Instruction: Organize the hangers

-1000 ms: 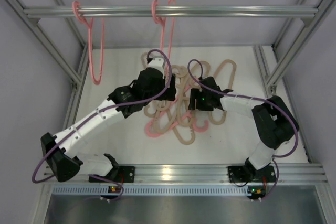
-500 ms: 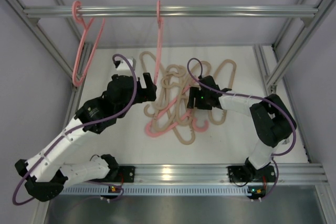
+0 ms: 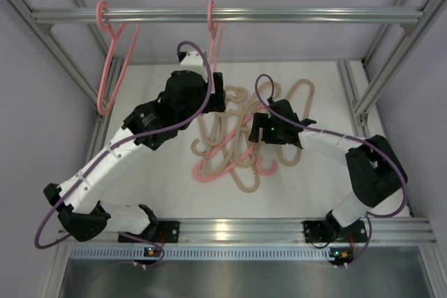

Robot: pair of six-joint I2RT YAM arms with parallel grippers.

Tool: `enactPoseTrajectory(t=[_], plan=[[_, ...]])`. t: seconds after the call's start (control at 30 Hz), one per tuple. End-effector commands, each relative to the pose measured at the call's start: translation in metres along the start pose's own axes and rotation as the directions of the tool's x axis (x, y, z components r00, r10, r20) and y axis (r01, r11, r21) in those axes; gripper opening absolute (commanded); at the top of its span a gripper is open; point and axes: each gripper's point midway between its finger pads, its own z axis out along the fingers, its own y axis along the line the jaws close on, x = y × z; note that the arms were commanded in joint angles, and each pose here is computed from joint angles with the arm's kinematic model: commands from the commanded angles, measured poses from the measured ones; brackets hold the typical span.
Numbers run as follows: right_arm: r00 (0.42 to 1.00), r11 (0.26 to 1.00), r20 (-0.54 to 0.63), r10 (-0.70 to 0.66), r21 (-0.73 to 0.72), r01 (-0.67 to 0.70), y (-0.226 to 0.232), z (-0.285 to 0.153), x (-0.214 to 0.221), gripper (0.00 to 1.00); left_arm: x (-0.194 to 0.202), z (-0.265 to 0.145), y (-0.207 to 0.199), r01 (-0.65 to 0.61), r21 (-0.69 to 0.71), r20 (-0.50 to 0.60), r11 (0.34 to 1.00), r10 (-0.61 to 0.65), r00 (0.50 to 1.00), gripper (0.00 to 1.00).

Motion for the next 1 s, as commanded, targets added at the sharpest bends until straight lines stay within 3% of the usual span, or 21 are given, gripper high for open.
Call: enactPoseTrajectory(t=[0.0, 0.1, 0.17, 0.23, 0.27, 0.33, 0.47, 0.67, 0.97], plan=[[0.996, 0.998, 0.083, -0.019, -0.062, 0.024, 0.020, -0.017, -0.019, 0.80, -0.027, 0.008, 0.003, -0.028, -0.061, 0.082, 0.998, 0.033, 0.996, 0.82], [0.995, 0.997, 0.096, -0.027, -0.071, 0.034, 0.022, -0.026, -0.023, 0.81, -0.025, 0.018, 0.012, -0.057, -0.133, 0.079, 0.989, 0.068, 0.995, 0.64], [0.993, 0.996, 0.112, -0.031, -0.079, 0.040, 0.025, -0.033, -0.026, 0.81, -0.026, 0.019, 0.020, -0.059, -0.180, 0.089, 0.982, 0.076, 0.993, 0.42], [0.992, 0.995, 0.120, -0.032, -0.086, 0.043, 0.026, -0.037, -0.027, 0.81, -0.026, 0.016, 0.028, -0.060, -0.214, 0.095, 0.975, 0.082, 0.992, 0.27], [0.991, 0.995, 0.129, -0.031, -0.095, 0.044, 0.028, -0.041, -0.029, 0.81, -0.026, 0.014, 0.034, -0.058, -0.241, 0.103, 0.969, 0.084, 0.991, 0.13], [0.990, 0.993, 0.140, -0.034, -0.109, 0.049, 0.031, -0.046, -0.031, 0.81, -0.026, 0.008, 0.045, -0.049, -0.269, 0.107, 0.962, 0.081, 0.991, 0.03], [0.988, 0.990, 0.151, -0.039, -0.126, 0.059, 0.034, -0.054, -0.030, 0.82, -0.020, 0.000, 0.075, -0.021, -0.319, 0.083, 0.948, 0.050, 0.995, 0.00], [0.984, 0.989, 0.172, -0.053, -0.129, 0.076, 0.034, -0.060, -0.034, 0.83, -0.015, -0.013, 0.153, 0.044, -0.447, 0.042, 0.894, -0.028, 0.999, 0.00], [0.983, 0.987, 0.174, -0.056, -0.138, 0.081, 0.035, -0.062, -0.032, 0.84, -0.028, -0.045, 0.208, 0.070, -0.575, 0.067, 0.815, -0.039, 0.997, 0.00]])
